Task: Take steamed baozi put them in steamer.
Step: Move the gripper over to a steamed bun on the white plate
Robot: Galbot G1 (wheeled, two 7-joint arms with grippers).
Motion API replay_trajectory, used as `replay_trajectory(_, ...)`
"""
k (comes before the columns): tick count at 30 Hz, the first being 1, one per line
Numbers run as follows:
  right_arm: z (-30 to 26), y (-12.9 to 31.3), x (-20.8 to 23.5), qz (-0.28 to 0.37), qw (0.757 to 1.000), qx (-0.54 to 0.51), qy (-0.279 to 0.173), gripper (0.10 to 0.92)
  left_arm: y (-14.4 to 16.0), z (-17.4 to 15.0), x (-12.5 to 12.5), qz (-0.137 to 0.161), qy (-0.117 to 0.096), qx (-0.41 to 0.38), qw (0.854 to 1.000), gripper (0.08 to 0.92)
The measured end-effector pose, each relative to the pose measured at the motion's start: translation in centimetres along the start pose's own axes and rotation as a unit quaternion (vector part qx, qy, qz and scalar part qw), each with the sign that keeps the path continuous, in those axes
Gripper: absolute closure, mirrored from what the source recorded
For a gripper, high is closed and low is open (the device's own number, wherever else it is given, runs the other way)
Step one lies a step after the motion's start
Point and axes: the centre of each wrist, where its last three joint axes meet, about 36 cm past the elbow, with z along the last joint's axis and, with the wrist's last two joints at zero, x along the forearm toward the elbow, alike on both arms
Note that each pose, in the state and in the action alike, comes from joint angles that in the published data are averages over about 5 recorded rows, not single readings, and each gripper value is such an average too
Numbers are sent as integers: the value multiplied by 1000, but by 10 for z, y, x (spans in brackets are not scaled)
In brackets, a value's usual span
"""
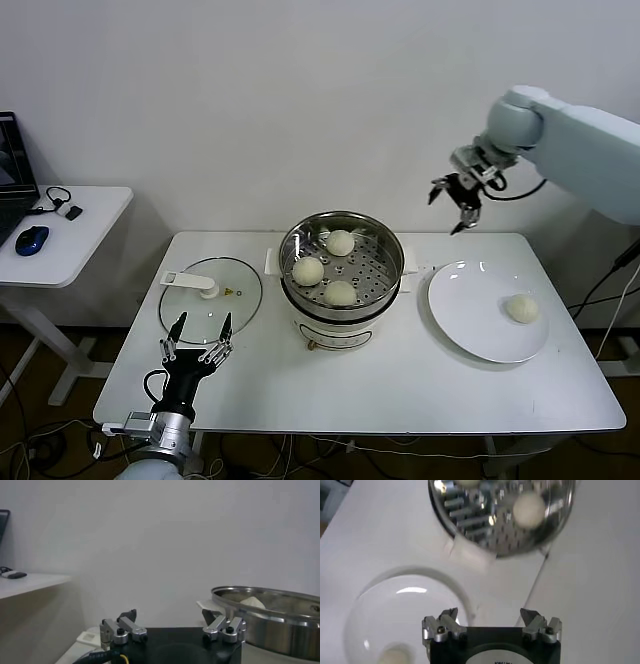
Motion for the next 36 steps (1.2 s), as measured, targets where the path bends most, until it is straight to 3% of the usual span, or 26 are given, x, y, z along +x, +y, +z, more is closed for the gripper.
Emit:
replay_trajectory(14, 108, 90, -53, -22, 989, -139, 41, 200, -1, -3, 4, 0, 0, -2, 1000, 177)
replay_trajectory(24, 136, 132, -109, -43, 984, -156, 71, 200, -1, -5, 7, 0, 1, -7, 1000, 177)
replay_trajectory(36, 145, 148, -156, -51, 982, -159, 84, 200, 0, -3, 8, -1, 5, -9, 1000, 177)
